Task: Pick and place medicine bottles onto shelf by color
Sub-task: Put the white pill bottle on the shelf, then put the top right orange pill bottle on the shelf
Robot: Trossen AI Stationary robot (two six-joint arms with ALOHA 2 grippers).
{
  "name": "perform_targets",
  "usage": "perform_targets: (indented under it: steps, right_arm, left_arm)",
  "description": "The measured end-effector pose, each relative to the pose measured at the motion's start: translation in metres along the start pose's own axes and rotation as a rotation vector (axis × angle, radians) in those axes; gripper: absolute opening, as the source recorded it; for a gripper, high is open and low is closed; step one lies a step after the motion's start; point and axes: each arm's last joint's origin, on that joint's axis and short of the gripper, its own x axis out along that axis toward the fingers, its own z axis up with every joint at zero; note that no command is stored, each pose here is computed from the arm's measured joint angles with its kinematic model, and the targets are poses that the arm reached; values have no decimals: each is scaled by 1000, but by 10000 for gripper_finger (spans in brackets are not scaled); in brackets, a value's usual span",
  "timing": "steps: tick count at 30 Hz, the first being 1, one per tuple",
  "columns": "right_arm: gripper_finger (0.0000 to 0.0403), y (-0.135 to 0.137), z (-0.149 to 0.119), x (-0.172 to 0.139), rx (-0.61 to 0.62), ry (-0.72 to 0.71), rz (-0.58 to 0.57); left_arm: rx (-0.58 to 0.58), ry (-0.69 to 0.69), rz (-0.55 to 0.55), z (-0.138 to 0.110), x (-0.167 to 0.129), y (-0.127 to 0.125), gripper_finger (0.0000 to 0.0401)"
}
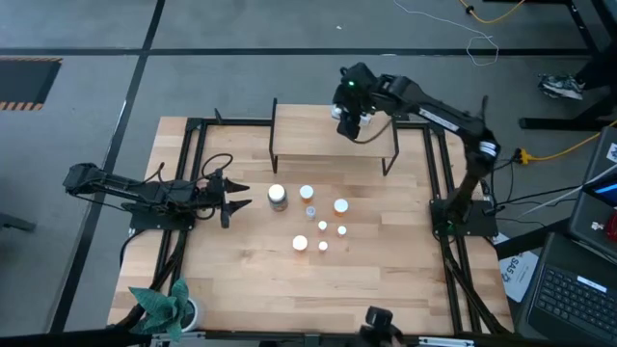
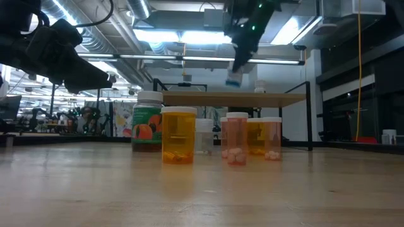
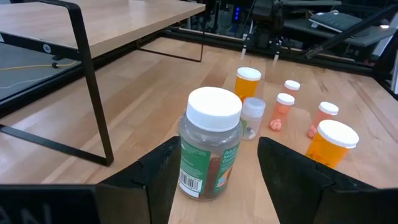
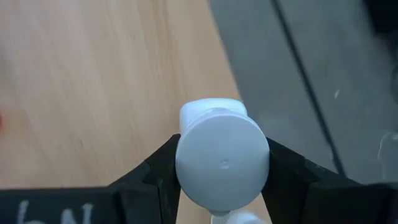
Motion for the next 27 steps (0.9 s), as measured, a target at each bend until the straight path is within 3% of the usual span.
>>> perform_targets:
  steps: [9, 19, 27]
  right_arm:
    - [172, 0, 3, 28, -23, 100, 105]
    - [320, -4, 8, 24, -29, 87, 32]
    - [341, -9, 32, -12, -45, -64, 23]
  left_arm:
    - [2, 0, 0, 0, 0, 0, 209]
    - [2, 0, 0, 0, 0, 0, 209]
    - [2, 0, 0, 0, 0, 0, 209]
